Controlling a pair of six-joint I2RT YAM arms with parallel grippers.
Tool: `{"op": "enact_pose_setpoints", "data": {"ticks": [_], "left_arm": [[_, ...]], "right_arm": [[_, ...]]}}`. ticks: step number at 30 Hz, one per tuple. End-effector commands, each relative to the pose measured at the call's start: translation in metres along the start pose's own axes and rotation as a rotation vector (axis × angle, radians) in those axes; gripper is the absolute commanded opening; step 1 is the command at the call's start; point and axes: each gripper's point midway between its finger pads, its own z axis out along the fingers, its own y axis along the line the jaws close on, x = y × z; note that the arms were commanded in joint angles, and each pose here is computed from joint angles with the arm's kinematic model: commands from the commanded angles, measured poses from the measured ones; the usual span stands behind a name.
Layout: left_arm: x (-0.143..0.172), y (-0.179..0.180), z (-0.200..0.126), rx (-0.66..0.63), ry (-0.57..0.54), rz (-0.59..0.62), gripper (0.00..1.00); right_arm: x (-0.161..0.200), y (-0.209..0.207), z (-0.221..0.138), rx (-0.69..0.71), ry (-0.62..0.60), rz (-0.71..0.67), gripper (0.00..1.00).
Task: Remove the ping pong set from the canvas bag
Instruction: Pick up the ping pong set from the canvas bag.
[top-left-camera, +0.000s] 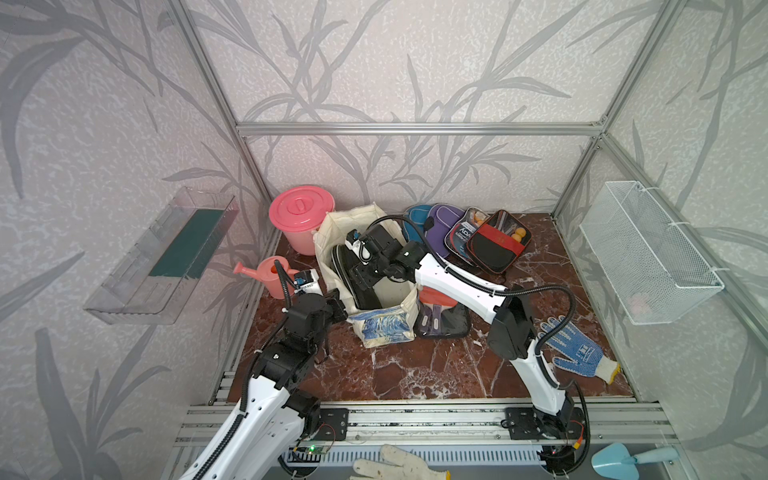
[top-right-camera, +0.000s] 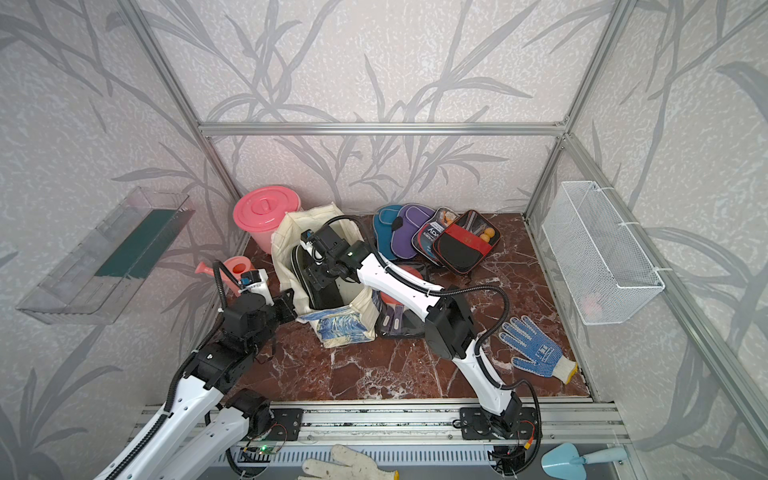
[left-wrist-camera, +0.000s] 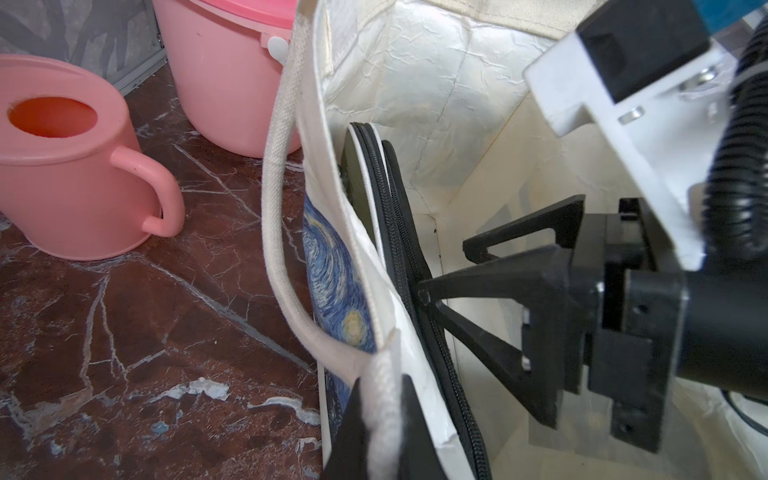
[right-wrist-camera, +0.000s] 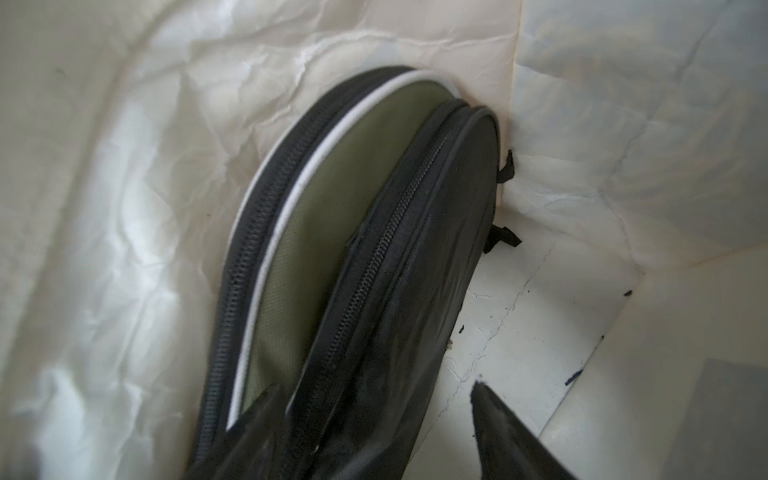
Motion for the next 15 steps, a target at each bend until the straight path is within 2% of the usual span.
{"op": "enact_pose_setpoints", "data": {"ticks": [1, 15], "left_arm": [[0.004, 0.002, -0.001, 0.005, 0.006, 0.000, 0.00], [0.005, 0.002, 0.000, 0.007, 0.006, 0.003, 0.00]], "right_arm": [[-0.006, 0.001, 0.001, -0.011, -0.010, 0.014, 0.69], [0.008, -0.008, 0.031, 0.017, 0.056, 0.030, 0.64]]}}
